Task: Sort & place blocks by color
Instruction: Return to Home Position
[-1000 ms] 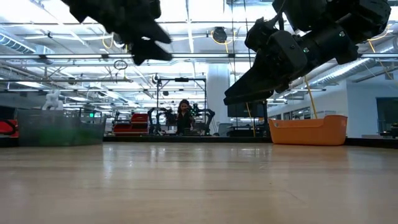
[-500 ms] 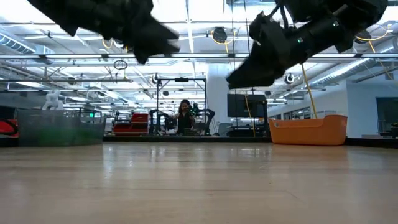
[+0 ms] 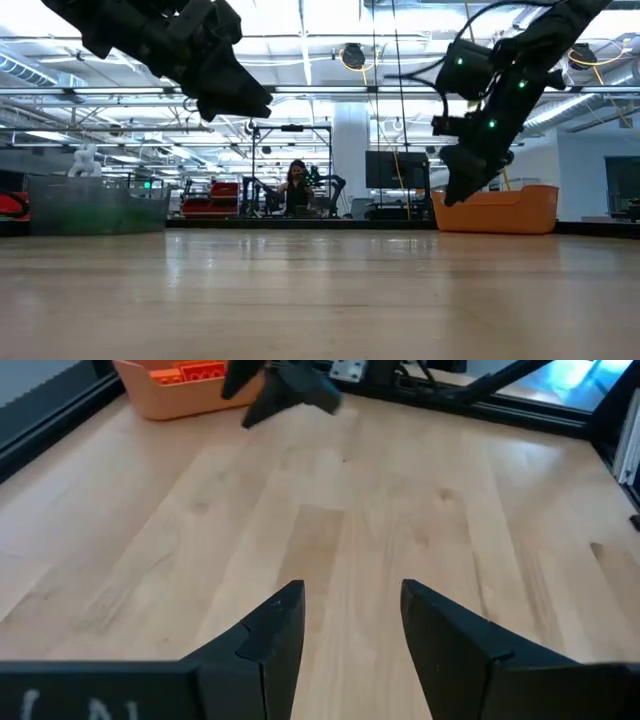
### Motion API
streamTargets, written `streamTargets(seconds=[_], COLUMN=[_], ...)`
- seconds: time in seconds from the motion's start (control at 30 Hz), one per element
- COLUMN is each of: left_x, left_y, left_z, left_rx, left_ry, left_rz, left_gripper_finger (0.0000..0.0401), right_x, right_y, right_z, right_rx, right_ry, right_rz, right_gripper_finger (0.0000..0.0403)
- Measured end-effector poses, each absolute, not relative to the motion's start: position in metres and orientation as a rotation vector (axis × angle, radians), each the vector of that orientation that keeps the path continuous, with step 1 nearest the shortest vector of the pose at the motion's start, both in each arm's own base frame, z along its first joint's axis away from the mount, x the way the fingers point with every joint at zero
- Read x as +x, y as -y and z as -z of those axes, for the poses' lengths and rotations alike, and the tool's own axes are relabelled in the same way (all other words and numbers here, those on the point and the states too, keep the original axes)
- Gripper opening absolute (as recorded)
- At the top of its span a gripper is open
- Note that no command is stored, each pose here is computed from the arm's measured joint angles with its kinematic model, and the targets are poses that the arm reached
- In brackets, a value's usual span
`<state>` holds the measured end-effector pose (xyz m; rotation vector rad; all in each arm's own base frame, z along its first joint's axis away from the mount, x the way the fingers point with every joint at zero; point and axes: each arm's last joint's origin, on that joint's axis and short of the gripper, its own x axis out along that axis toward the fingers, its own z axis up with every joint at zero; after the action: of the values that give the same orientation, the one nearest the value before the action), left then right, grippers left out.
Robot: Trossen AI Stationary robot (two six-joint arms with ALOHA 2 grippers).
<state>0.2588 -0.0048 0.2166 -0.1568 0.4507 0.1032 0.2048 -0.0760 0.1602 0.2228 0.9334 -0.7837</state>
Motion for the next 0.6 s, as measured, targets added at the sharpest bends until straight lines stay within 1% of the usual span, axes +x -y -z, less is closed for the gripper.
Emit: streamTargets(seconds=[0.33, 0.6], left_x=[0.257, 0.255], left_y=[0.02, 0.023], left_z=[-0.215, -0.212], left_rx=[-0.143, -0.132], left_ry=[-0.469, -0.508], left_rz=[-0.045, -0.047], left_gripper_finger=[0.0166, 0.0166], right_x=[0.189, 0.18], right_y=[0.111, 0.123], right_z=[-0.159, -0.158], right_rx=[0.276, 0.305], right_ry=[-0.946, -0.964], right_rz=[0.927, 0.956], right_gripper_finger=[0.0233, 0.0233])
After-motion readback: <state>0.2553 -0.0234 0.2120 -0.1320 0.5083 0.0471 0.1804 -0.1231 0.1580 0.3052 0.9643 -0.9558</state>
